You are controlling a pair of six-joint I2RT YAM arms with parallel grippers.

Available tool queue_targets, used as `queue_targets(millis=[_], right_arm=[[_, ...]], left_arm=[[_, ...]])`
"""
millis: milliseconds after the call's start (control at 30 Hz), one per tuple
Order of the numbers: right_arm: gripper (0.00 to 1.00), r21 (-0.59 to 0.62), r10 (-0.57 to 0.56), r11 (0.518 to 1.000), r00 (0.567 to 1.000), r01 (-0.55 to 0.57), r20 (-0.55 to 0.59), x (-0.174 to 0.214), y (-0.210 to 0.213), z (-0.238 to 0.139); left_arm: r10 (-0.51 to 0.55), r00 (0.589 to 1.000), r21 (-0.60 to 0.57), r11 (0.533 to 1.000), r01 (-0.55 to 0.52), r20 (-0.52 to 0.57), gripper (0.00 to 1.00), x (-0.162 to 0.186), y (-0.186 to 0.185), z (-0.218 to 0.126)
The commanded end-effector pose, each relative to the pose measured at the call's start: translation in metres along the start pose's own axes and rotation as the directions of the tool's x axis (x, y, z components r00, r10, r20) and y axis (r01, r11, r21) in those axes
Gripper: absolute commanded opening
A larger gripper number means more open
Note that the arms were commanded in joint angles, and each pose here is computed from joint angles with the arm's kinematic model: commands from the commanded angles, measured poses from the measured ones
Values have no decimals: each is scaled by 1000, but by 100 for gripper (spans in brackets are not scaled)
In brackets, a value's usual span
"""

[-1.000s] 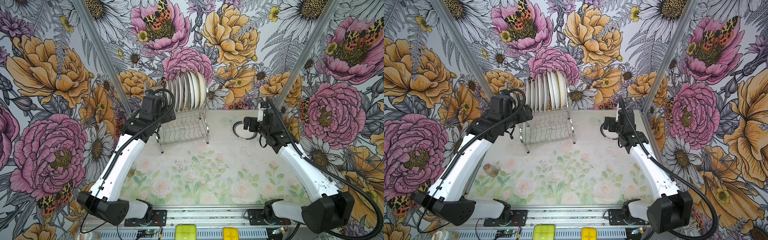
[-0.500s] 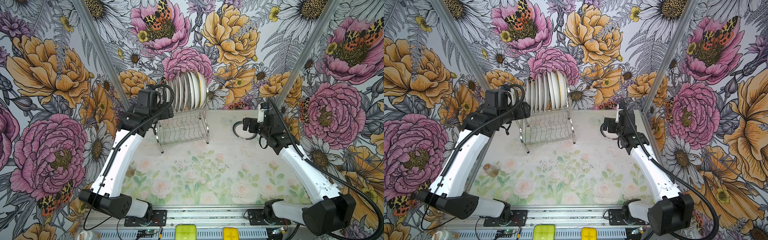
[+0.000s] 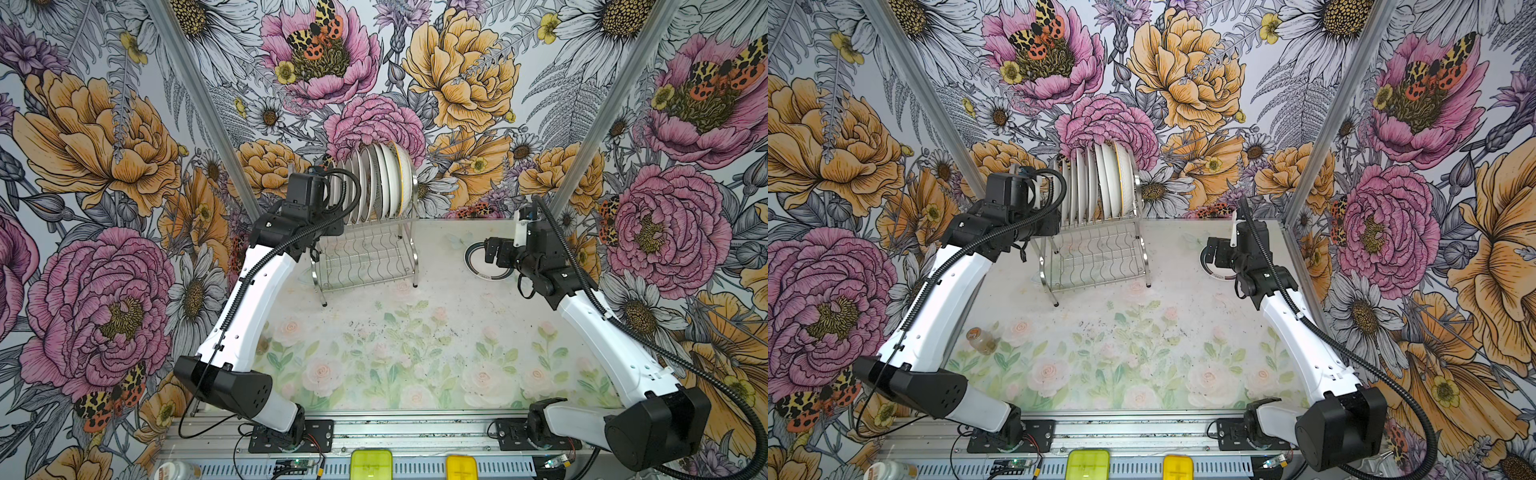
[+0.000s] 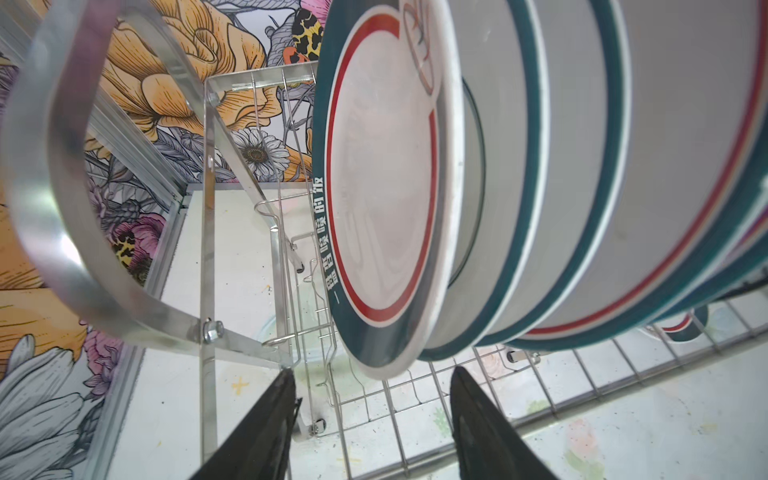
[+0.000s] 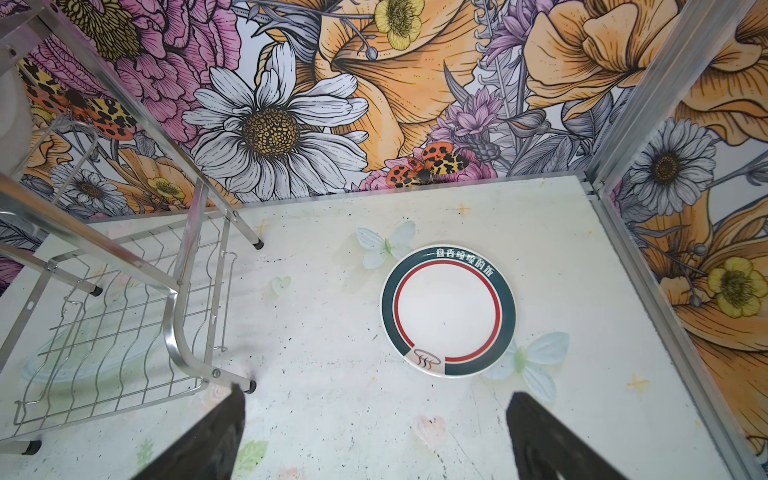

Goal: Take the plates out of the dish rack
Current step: 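Slide the left gripper fingers around the front green-rimmed plate in the rack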

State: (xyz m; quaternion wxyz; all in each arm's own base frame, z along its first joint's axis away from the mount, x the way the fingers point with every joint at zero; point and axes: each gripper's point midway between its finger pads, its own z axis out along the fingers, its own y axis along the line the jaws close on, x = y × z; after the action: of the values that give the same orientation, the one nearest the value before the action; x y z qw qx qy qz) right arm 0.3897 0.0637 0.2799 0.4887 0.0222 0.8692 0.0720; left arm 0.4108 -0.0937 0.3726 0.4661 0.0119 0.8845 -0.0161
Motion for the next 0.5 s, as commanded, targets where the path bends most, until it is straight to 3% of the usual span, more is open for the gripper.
queue_targets(millis=[0,467], right_arm=[[100,-10,5,1000,1000,-5,1,1,3,-1],[99,-14,4,1000,1000,-4,2,0,2,-1]], left_arm=[[56,998,-53,997,-55,18,55,-8,5,0],[116,993,-97,989,-114,11,41,-16,7,18]])
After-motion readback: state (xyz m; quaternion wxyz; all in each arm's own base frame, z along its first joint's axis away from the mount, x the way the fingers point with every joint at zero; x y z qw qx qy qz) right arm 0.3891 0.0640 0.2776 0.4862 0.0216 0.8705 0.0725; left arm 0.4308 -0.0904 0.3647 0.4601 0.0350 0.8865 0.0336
